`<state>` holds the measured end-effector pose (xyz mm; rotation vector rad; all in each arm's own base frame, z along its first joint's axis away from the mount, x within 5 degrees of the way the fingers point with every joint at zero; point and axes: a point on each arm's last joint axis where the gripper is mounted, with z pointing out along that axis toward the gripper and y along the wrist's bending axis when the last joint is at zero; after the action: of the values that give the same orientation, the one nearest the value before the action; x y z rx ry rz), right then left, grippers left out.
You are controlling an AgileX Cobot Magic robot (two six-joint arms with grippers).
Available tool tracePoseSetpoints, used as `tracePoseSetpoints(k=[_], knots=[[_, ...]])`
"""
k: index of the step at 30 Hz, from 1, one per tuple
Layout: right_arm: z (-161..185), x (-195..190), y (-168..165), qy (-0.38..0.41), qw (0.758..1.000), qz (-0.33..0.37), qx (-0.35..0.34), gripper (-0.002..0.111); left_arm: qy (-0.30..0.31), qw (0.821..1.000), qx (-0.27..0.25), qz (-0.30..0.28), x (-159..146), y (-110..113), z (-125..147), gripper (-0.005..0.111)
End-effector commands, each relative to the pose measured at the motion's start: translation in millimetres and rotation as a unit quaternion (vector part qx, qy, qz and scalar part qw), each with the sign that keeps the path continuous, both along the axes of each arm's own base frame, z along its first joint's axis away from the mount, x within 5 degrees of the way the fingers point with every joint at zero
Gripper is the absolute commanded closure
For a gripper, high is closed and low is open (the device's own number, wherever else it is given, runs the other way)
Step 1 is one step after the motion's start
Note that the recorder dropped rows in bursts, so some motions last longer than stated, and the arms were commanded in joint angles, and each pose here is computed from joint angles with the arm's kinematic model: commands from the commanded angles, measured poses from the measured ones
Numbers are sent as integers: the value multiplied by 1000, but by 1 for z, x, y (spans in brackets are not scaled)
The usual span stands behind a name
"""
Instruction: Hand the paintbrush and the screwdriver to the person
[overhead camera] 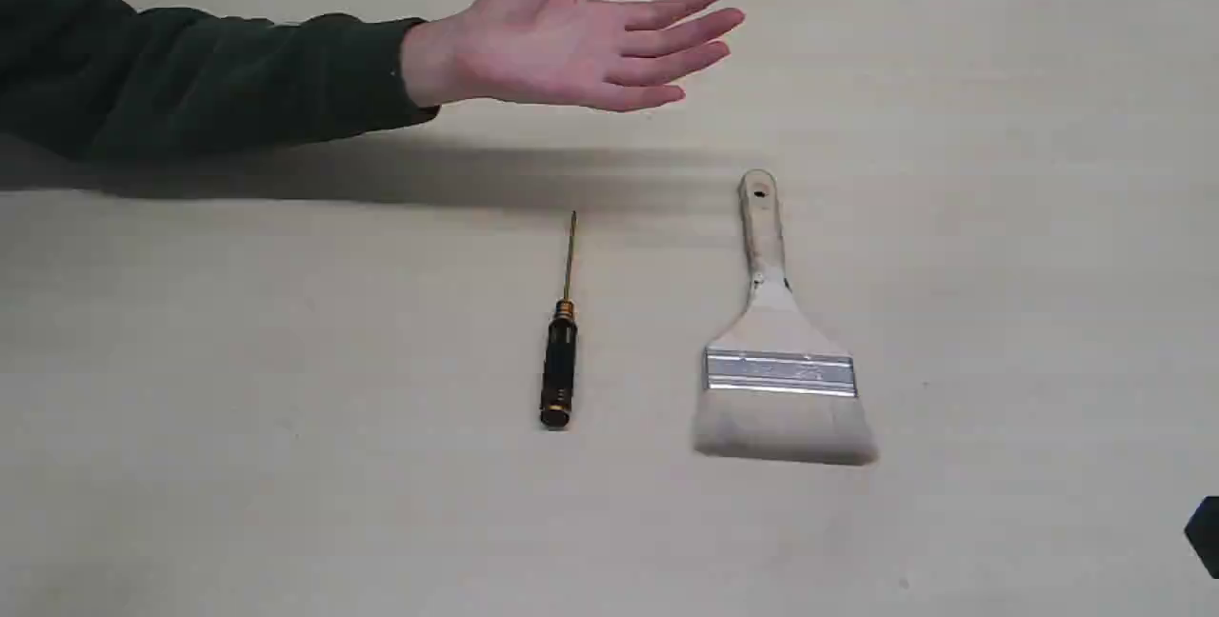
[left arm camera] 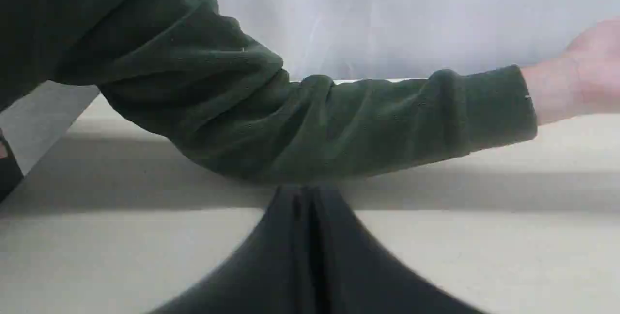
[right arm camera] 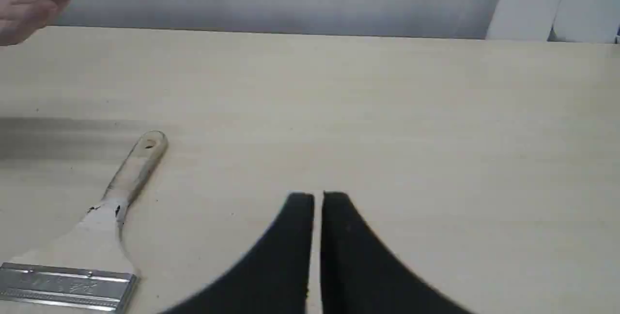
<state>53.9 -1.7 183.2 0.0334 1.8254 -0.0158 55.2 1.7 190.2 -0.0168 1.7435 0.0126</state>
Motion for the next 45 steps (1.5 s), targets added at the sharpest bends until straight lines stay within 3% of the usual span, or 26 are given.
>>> tracePoseSetpoints(k=[1,15,25,41,45], knots=[[-1,0,0,-1,1000,-2,-5,104,-5,1000,-3,-4,0,-1,0,107],[0,0,0,-6,1000,-2,-5,104,-5,1000,-3,-4,0,-1,0,107],[25,2,0,-144,989,-1,-9,104,-7,1000,-3,-4,0,-1,1,107],[28,2,0,-159,987,-1,-9,104,-6,1000,-1,-4,0,0,0,107],[31,2,0,-175,984,-5,45,104,-6,1000,-1,-4,0,0,0,107]])
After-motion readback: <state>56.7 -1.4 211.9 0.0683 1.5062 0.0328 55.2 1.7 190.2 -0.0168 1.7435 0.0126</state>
